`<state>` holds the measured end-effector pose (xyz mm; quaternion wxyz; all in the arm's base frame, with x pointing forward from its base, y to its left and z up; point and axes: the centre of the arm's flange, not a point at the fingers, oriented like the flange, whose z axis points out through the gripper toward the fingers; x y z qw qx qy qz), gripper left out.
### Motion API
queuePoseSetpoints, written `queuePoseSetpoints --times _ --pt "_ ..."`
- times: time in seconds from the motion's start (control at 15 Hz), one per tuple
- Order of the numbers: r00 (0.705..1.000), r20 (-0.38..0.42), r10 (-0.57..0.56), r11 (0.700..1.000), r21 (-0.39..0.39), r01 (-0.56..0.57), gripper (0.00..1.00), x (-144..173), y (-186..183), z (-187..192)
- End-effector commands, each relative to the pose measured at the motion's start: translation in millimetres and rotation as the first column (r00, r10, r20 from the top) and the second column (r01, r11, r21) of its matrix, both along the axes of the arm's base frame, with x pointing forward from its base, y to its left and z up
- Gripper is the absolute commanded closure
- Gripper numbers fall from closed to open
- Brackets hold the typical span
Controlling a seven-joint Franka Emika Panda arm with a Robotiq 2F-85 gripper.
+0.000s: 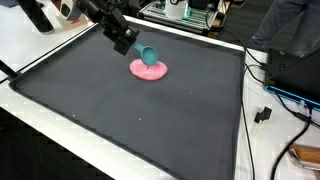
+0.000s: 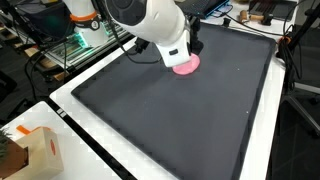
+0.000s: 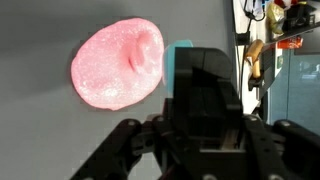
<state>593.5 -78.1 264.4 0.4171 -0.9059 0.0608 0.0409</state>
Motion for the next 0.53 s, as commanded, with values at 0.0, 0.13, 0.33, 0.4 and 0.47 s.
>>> queuePoseSetpoints --times 0.0,0.13,0.33,0.4,0.47 --pt "1.0 -0.009 -0.011 1.0 -0.001 0.011 0.75 -3.7 0.8 -1.3" --pt "1.0 -0.012 -0.011 1.0 -0.016 0.011 0.75 -3.7 2.6 0.7" --pt "1.0 -0.014 -0.01 0.999 -0.044 0.009 0.75 -3.9 5.2 3.5" --pt "1.0 -0.012 -0.012 0.998 -0.055 0.011 0.75 -4.1 6.0 5.3" --pt "1.0 -0.009 -0.014 0.998 -0.067 0.014 0.75 -3.8 6.9 6.9"
